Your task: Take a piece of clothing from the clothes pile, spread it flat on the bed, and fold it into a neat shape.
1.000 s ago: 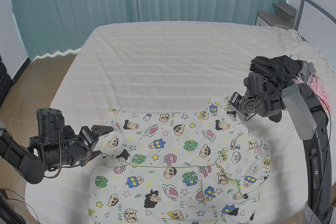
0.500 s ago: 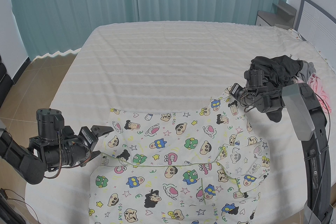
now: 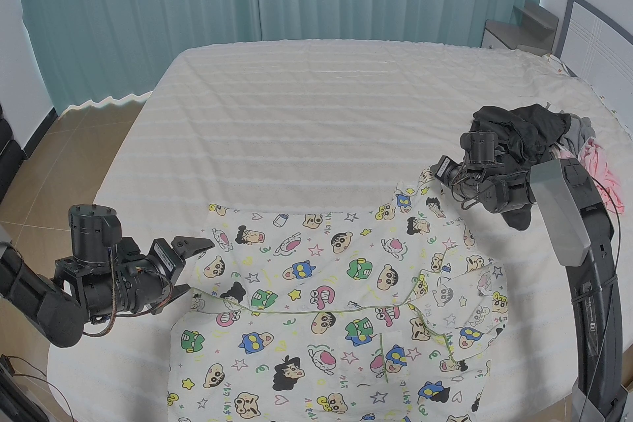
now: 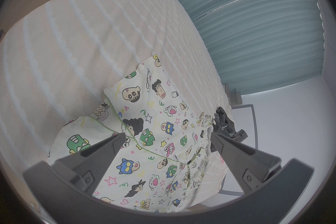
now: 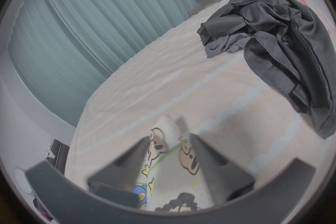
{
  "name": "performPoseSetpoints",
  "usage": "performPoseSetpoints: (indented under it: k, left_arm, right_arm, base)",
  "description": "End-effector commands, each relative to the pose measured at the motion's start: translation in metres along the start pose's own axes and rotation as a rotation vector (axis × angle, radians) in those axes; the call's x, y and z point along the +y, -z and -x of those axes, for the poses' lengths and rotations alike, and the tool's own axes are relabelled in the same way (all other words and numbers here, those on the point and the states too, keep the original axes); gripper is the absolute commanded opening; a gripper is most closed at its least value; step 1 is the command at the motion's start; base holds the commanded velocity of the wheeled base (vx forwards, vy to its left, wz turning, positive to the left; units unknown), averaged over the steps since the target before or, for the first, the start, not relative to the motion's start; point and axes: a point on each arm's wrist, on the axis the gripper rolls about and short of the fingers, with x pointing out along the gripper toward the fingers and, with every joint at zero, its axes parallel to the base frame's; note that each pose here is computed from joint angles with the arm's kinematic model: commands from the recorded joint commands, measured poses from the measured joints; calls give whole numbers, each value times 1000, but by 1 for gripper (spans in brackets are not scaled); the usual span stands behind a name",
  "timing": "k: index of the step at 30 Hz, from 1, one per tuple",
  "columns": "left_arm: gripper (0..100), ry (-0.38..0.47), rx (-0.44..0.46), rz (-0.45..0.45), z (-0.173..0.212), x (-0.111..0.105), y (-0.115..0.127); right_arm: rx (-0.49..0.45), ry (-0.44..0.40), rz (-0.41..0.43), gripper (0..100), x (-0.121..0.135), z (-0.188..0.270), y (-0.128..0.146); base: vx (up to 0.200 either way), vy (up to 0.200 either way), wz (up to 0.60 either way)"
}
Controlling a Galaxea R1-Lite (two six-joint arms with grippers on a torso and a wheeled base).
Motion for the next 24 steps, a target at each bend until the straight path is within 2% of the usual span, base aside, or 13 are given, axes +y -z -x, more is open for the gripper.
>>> performPoseSetpoints:
  k: [1,4,9,12,19,24]
  left_arm:
    - [100,-3,1,1,-1,1,0]
    - [100,-3,3,1,-1,1,1]
    - [100,0,23,-6,-1,-1,6]
    - [100,8,27,14,0,-3,8]
    - [100,23,38,5,10,-5,16]
    - [100,28,35,-1,23,-3,20]
  right_arm:
    - [17,15,5,100,-2,3,2]
    - [28,24,4,100,-2,16,-3]
    - [79,71,-14,100,-6,65,-12]
    - [97,86,-16,100,-12,95,-10]
    - [18,11,-23,100,-24,175,1]
    - [36,-59,-19,100,-28,229,12]
  base:
    - [0,0,0]
    - [0,0,0]
    - [0,0,0]
    - [-200,0,0]
    - [-200,0,0]
    - [-200,0,0]
